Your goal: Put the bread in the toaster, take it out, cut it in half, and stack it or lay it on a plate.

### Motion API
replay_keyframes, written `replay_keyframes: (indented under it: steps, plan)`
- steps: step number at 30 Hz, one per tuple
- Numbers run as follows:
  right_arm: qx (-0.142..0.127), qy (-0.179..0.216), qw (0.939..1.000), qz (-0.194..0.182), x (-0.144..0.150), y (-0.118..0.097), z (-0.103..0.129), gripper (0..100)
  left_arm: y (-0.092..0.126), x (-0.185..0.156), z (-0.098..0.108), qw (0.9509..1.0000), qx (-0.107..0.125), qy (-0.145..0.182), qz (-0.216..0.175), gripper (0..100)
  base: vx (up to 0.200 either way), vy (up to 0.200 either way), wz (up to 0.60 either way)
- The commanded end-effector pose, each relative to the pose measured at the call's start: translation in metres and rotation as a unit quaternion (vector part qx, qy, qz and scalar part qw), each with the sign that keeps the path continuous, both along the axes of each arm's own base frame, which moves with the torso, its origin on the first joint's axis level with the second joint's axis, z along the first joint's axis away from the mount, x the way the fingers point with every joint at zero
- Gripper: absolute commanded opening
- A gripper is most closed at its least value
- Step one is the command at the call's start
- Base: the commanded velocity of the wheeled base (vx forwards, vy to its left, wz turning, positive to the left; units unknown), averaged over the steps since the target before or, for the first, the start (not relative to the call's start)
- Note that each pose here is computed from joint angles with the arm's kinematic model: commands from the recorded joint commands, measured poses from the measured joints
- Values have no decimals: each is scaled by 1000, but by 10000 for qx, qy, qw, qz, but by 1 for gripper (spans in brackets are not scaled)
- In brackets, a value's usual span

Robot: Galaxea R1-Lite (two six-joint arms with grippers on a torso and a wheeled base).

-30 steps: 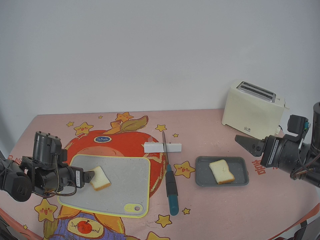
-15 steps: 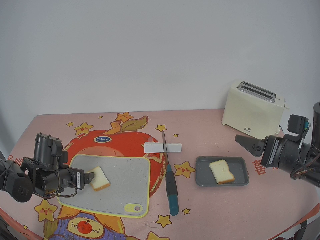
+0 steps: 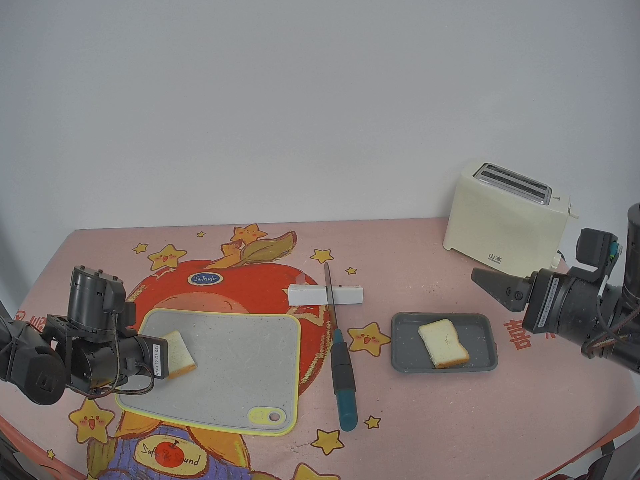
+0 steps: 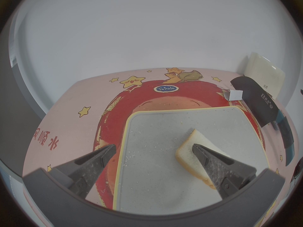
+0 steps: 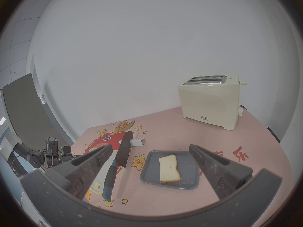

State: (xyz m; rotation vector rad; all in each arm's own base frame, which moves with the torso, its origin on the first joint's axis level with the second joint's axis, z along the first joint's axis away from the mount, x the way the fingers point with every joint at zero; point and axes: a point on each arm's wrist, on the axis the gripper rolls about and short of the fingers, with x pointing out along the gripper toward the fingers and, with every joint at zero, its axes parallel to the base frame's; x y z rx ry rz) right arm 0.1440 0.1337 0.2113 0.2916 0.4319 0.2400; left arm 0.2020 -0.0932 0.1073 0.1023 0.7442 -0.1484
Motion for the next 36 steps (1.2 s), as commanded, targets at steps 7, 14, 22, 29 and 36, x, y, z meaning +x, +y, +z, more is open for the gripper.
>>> replay_keyframes:
  steps: [7,14,22,29,36]
  plan:
    - [9,-2,10000,1,0,0,0,100,4,-10,23,9986,-254,-472,-10,0,0,0,0]
    - [-2,8,10000,8,0,0,-1,100,12,-26,55,9916,-602,-1141,-47,0,0,0,0]
    - [-2,8,10000,16,0,1,-1,100,18,-40,64,9871,-850,-1326,-286,0,0,0,0]
    - [-2,8,10000,16,0,1,-1,100,21,-48,68,9835,-1056,-1385,-495,0,0,-114,0]
    - [-2,8,10000,8,0,0,-1,100,23,-52,70,9824,-1074,-1442,-501,0,0,-200,0]
